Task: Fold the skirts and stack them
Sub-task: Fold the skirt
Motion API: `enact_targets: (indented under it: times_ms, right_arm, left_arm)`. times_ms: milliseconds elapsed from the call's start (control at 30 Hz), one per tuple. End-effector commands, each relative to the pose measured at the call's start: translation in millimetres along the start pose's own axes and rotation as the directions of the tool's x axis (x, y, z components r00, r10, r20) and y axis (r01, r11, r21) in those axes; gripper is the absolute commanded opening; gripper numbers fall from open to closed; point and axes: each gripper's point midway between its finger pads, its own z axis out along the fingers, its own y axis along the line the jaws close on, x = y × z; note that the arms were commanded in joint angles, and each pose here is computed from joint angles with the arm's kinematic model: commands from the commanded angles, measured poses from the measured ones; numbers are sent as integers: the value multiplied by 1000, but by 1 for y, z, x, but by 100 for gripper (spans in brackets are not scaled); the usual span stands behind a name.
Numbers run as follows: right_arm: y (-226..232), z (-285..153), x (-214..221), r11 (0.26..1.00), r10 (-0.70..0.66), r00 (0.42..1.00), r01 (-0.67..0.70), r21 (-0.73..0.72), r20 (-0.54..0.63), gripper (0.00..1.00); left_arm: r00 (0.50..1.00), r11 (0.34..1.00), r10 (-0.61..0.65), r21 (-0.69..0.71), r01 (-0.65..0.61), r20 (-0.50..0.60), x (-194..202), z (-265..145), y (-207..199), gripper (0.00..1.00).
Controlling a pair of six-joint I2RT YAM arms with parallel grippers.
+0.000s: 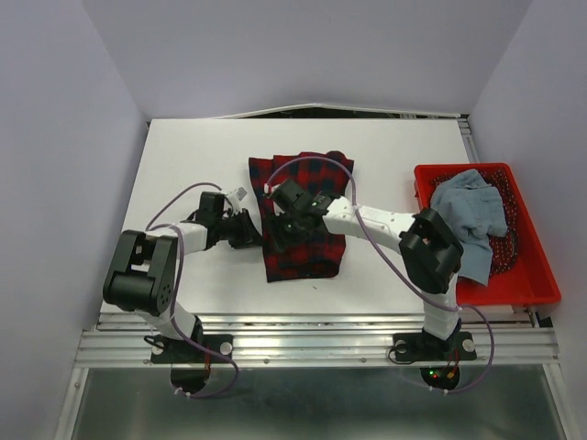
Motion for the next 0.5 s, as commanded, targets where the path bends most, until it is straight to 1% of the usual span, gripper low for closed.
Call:
enact_targets:
  times_ms: [0, 267, 367, 400, 467]
  right_arm:
    - [11, -5, -16, 1000, 17, 1000, -17, -9, 27, 60]
    - [16, -1, -15, 999, 42, 999, -42, -25, 8, 59]
    - [20, -1, -17, 999, 31, 999, -31, -26, 13, 59]
    - [23, 1, -15, 1000, 19, 1000, -19, -23, 10, 57]
    - [18, 6, -14, 1000, 10, 1000, -10, 0, 0, 57]
  left_arm:
    - [999, 999, 40, 15, -40, 7, -14, 10, -9, 15]
    - [1000, 1000, 16, -18, -16, -25, -11, 19, 1, 14]
    - [1000, 1000, 14, -23, -14, -28, -12, 20, 2, 14]
    - [999, 1000, 10, -26, -10, -31, -11, 21, 4, 14]
    - [999, 1000, 8, -26, -9, -34, -11, 22, 4, 14]
